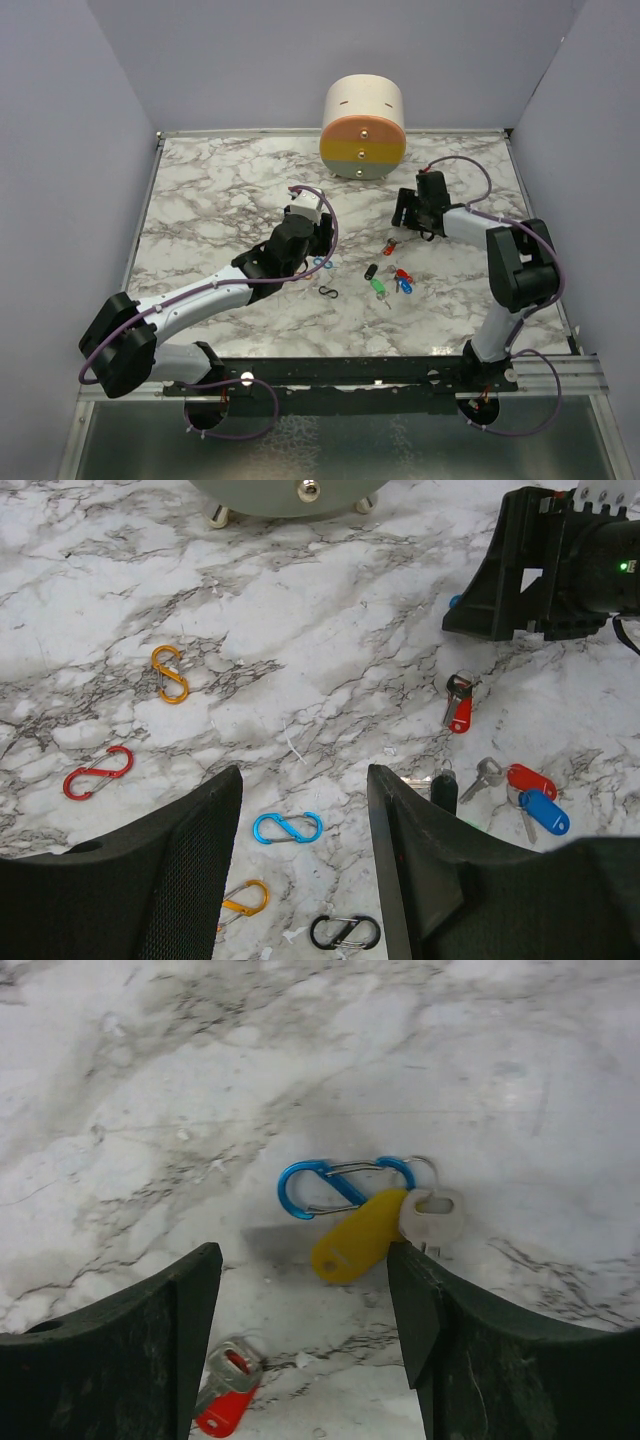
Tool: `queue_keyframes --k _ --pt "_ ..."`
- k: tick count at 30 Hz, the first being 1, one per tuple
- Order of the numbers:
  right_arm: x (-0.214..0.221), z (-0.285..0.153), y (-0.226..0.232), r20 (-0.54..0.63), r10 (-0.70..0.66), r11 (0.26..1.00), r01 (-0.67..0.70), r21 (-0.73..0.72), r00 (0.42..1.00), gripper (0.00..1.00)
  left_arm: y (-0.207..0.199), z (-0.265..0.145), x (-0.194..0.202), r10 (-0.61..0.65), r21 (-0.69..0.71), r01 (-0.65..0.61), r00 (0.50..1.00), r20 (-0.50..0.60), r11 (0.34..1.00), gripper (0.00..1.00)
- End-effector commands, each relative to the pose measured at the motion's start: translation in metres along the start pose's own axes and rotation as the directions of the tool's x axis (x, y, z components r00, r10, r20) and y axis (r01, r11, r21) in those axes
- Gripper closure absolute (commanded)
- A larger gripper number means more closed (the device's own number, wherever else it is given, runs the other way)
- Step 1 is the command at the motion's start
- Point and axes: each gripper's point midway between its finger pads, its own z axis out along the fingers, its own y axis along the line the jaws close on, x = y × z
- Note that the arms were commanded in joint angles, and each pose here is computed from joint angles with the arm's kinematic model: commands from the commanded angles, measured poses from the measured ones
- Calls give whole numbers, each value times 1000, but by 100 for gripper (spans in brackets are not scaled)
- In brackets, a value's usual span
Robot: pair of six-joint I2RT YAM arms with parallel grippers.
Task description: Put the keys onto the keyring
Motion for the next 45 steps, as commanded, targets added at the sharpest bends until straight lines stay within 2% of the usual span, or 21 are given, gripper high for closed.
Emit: queue_keyframes --k 1,4,11,24,36,45 --pt "-19 -21 -35 87 32 984 -46 171 996 32 -2 0 -3 -12 18 11 1000 18 1000 45" --pt "-32 -34 -32 142 25 987 -47 155 990 31 -3 1 -2 -12 20 12 1000 15 1000 45" --pt "-45 -46 -7 182 -11 1000 8 21 983 32 -5 4 -1 -14 26 13 1000 9 1000 45" --pt "-22 -21 26 70 -29 987 40 -157 997 34 -6 6 0 -14 30 14 1000 5 999 45" --pt "-5 -3 26 14 -20 986 22 -163 1000 34 -6 5 -1 -12 28 12 1000 9 1000 45" --pt "-15 20 18 21 -22 995 24 -93 1000 34 -5 7 0 -8 24 8 1000 7 1000 45"
